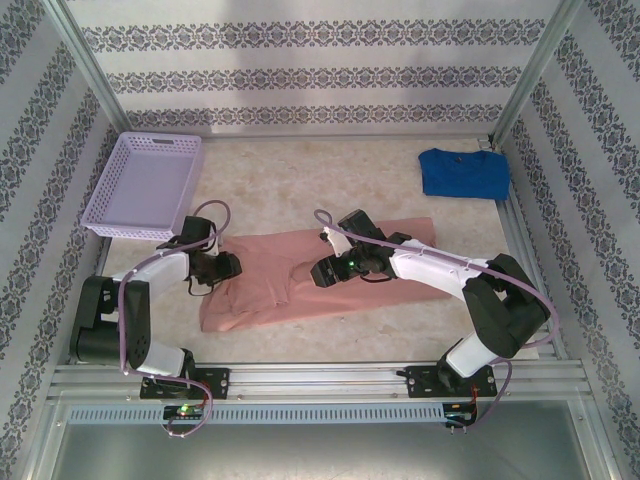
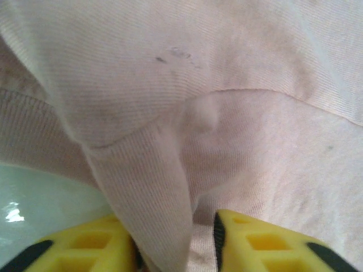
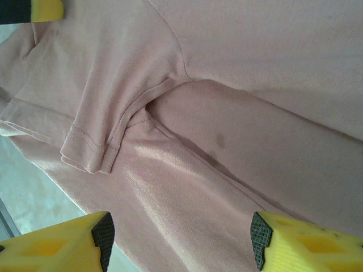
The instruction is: Fold the inside-out t-shirt
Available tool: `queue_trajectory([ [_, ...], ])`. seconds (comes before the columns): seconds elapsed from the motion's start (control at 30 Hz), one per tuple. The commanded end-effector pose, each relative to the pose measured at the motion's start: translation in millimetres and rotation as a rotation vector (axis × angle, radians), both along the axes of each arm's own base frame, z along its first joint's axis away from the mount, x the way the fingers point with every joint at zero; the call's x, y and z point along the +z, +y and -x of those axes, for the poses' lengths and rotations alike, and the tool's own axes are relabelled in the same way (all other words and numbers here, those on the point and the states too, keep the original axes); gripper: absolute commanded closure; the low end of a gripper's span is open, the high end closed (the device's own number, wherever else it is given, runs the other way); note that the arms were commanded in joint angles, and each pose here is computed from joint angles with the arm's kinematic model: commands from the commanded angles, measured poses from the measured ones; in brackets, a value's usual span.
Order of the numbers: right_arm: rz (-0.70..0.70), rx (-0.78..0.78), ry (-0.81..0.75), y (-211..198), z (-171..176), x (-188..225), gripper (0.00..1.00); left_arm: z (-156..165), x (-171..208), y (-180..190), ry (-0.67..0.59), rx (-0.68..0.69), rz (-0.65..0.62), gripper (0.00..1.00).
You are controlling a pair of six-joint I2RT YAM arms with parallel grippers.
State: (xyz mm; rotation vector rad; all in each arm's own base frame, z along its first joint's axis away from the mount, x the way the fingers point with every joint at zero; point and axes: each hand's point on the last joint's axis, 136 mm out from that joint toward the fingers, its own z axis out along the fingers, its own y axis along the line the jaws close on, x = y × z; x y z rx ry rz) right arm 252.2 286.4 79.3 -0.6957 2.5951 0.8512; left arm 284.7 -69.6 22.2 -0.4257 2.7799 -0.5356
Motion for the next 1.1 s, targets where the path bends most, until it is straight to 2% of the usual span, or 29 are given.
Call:
queue_trajectory([
  [0.0, -0.016, -0.003, 0.008, 4.5, -0.2, 1.8, 0.33, 5.8, -3.7, -13.5, 0.011, -0.037, 0.046, 0.72],
  [0.17, -0.008, -0.006, 0.009, 3.2, 0.7, 0.6, 0.33, 0.6, -6.4, -4.9, 0.009, -0.002, 0.001, 1.0],
  [0.3, 0.003, -0.011, -0.004, -0.1, 0.9, 1.3, 0.33, -3.3, -4.7, 2.7, -0.009, 0.045, -0.031, 1.0],
  [0.47, 0.026, -0.035, -0.032, -10.5, -3.0, 5.2, 0.33, -8.4, 16.7, 13.4, -0.048, 0.099, -0.074, 1.0],
  [0.7, 0.045, -0.089, -0.056, -29.0, -17.7, 9.9, 0.33, -8.3, 45.1, 27.5, -0.015, 0.097, -0.167, 1.0],
  [0.97, 0.031, -0.153, -0.054, -47.3, -30.9, 12.2, 0.33, -1.3, 58.8, 42.8, 0.072, 0.058, -0.263, 1.0],
  [1.07, 0.034, -0.172, -0.046, -54.2, -35.1, 11.7, 0.33, -5.3, 69.7, 41.2, 0.062, 0.044, -0.258, 1.0],
])
